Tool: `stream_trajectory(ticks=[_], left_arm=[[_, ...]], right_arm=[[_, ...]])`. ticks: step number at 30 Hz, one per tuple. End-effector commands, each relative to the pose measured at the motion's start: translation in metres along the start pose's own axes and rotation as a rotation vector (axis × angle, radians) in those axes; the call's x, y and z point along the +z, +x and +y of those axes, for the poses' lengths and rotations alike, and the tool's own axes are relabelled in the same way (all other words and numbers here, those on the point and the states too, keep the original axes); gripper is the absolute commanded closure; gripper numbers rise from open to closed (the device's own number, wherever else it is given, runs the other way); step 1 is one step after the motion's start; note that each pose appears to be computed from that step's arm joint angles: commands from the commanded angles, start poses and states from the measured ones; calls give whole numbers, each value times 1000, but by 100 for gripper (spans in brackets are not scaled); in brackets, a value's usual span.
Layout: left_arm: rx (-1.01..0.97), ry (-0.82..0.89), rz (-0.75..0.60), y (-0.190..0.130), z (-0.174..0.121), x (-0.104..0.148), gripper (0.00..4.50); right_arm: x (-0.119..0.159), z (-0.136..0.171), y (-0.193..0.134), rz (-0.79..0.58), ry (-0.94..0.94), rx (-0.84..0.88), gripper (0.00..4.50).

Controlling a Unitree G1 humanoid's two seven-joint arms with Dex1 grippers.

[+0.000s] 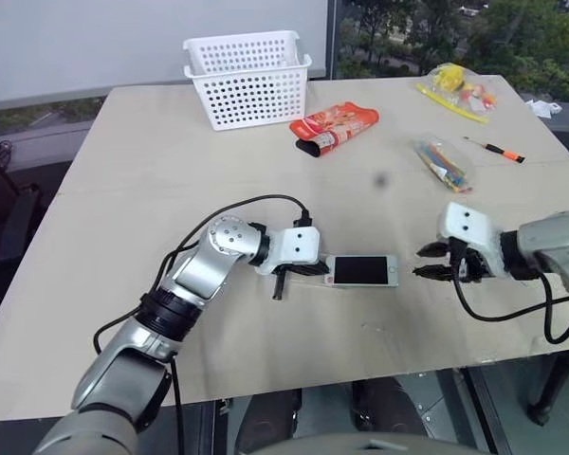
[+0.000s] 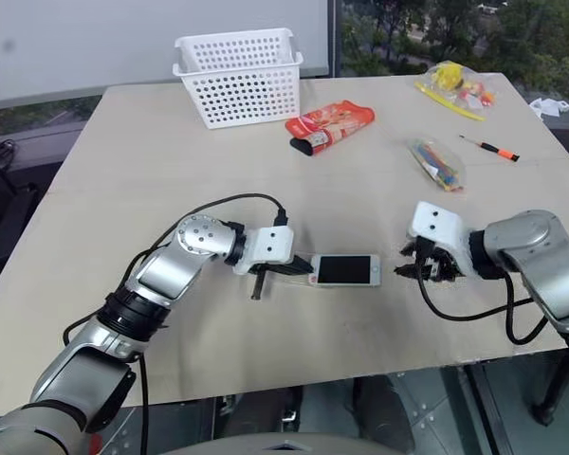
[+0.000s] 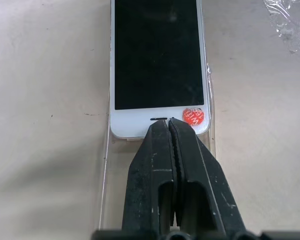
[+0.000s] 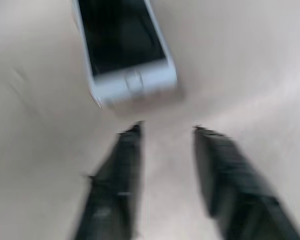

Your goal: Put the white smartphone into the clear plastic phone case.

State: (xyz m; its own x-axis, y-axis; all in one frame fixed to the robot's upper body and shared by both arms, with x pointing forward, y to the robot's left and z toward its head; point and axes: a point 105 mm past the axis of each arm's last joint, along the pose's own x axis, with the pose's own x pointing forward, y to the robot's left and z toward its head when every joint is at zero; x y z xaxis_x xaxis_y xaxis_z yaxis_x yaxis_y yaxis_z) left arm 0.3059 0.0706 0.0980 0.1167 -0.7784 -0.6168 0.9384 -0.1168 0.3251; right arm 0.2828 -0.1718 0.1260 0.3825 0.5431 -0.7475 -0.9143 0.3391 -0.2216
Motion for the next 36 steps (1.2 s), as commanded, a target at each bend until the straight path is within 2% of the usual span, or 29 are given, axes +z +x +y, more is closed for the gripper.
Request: stream_trajectory(ticks=[1,11,23,36], left_arm=[[-41,-37,62,8,-10,-17,450],[-24,-26,55,2,-6,-13,450],[-11,-20,47,-6,-3,-5,450],[40,-35,76,-24,3,-7,450]], right_arm=[[17,0,9,-19,-89,-10,444],[69,22,38,-98,-256,104,444],[69,38,55,-18,-290,173,444],[86,41,66,-54,-289,177,444]])
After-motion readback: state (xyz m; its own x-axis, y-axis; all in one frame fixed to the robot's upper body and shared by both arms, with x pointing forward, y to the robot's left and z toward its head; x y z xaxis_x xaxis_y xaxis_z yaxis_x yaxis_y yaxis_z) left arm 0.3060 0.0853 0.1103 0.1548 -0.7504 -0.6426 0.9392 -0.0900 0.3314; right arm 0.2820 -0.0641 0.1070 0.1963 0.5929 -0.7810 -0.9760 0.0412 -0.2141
